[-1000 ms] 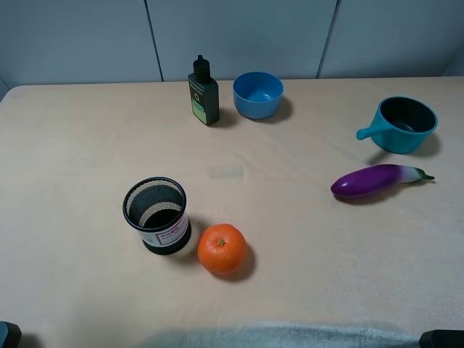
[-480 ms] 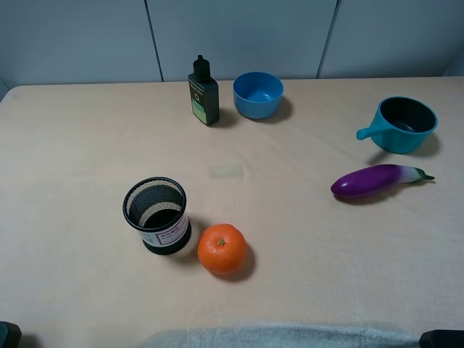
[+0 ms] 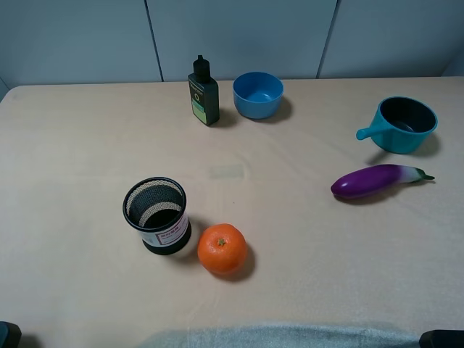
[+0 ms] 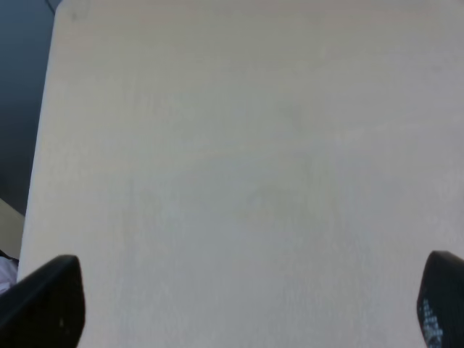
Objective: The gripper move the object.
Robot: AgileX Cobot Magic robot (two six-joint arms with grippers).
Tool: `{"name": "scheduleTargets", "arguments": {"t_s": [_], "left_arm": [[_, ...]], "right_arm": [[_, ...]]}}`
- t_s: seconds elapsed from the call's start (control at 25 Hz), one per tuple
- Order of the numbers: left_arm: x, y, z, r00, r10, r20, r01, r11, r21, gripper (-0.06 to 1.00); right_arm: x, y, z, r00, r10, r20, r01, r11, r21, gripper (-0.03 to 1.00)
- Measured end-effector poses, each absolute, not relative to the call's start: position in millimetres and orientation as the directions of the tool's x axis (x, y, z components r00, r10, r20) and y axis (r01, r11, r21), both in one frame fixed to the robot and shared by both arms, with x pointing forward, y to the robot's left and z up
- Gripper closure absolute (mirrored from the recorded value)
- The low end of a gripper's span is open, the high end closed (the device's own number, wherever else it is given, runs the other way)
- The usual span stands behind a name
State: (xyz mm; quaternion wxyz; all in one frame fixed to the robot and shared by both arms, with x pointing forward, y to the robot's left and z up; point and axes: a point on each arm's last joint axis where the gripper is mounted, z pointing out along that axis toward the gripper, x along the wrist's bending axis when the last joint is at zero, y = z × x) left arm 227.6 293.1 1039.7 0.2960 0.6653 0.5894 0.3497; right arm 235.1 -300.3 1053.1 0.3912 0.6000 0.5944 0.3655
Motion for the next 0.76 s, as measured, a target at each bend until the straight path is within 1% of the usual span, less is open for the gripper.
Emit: {"name": "scheduleTargets", "arguments": {"t_s": [0.76], "left_arm": [[227.6, 293.1, 1039.7, 0.062, 0.991, 0.119, 0.577, -0.133, 0.806, 0.04]], "right_arm": [[235.1, -300.3, 1053.1, 0.026, 0.999, -0.026, 0.427, 0.013, 0.904, 0.28]]}}
